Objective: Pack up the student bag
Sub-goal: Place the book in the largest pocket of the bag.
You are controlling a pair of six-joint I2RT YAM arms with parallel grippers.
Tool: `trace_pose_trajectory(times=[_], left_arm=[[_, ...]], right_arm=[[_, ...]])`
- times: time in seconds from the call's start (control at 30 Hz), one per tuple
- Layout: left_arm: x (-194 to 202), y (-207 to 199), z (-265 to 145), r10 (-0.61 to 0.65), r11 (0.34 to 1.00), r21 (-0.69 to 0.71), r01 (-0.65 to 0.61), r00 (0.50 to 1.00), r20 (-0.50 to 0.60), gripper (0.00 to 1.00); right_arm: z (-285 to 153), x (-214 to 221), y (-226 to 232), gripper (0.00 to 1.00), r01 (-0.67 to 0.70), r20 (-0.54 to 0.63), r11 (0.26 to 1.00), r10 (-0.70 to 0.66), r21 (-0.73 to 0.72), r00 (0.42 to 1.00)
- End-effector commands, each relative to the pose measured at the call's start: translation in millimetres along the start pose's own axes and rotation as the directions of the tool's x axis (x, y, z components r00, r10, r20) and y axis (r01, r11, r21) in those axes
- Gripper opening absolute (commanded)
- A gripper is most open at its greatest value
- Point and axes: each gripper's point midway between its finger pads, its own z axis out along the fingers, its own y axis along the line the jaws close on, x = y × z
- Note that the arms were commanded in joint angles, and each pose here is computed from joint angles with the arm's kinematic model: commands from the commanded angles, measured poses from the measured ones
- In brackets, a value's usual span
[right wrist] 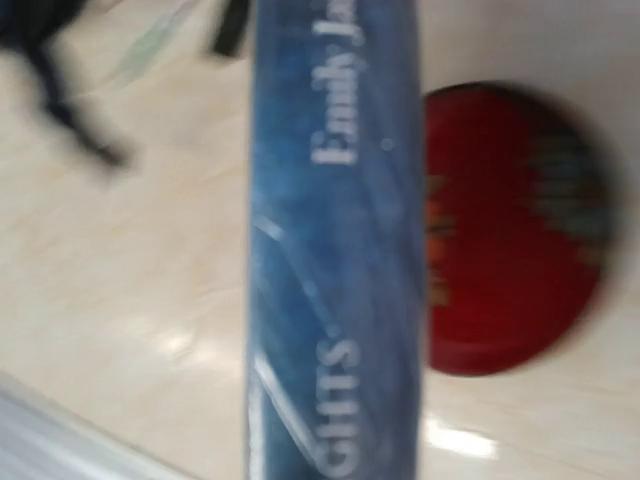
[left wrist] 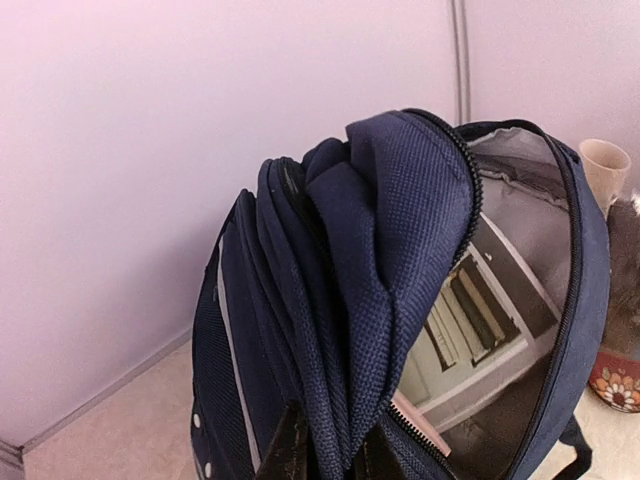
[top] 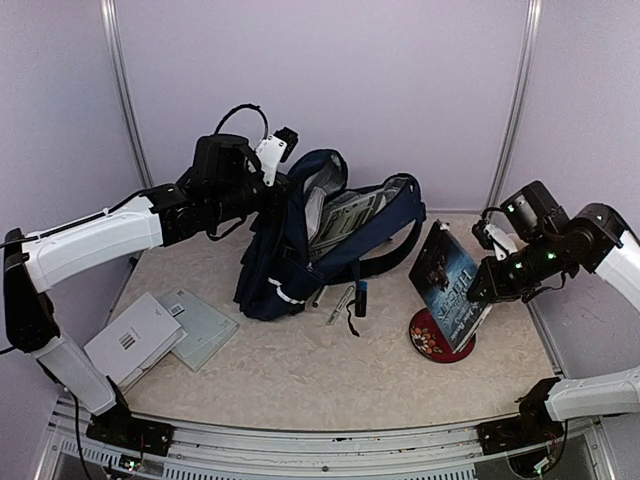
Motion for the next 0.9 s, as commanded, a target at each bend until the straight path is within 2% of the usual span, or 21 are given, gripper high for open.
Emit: trace_pose_trajectory(times=[0.0,0.1,0.23,0.33,0.4,0.47,0.5,0.53,0.6,0.7,0.87], left_arm=[[-13,48,-22,0.018,0.983,-0.186,-0.009,0.999,0.047,0.0],[-12,58,-27,0.016,0.978,-0.208,-0.006,0.999,0.047,0.0],[-14,62,-34,0.008,0.979,-0.202,0.005,0.998,0.063,0.0],[-17,47,-39,0.005,0.993,-0.122,0.006,0.996,0.091,0.0],[-15,38,-42,-0.007,0.996,-0.089,0.016,0.995,0.102,0.0],[-13,27,-43,0.003,0.998,-0.063,0.004,0.995,0.101,0.0],[-13,21,-44,0.013,0.999,-0.053,-0.008,0.995,0.101,0.0],[-14,16,-45,0.025,0.999,-0.049,-0.02,0.994,0.104,0.0],[-17,8,-50,0.044,0.998,-0.042,-0.039,0.992,0.118,0.0],[-22,2,-59,0.037,0.999,-0.03,-0.033,0.988,0.147,0.0],[-25,-4,-63,0.02,1.0,-0.001,-0.02,0.986,0.165,0.0]], right_arm=[[-64,-46,-54,0.0,-0.083,0.266,0.956,0.005,0.28,0.964],[-82,-54,-73,0.0,-0.121,0.296,0.913,0.0,0.39,0.955],[-93,-75,-62,0.0,-0.094,0.342,0.929,-0.038,0.359,0.939],[-112,-106,-22,0.0,-0.005,0.443,0.98,-0.084,0.197,0.893],[-118,-121,15,0.0,0.113,0.484,0.992,-0.122,0.046,0.867],[-110,-120,64,0.0,0.255,0.48,0.947,-0.134,-0.195,0.867],[-101,-117,85,0.0,0.296,0.466,0.902,-0.126,-0.313,0.876],[-90,-111,102,0.0,0.308,0.427,0.85,-0.111,-0.426,0.897],[-76,-105,125,0.0,0.305,0.377,0.767,-0.088,-0.565,0.922],[-63,-107,137,0.0,0.25,0.326,0.712,-0.03,-0.657,0.945],[-27,-97,147,0.0,0.17,0.211,0.689,-0.025,-0.705,0.977]])
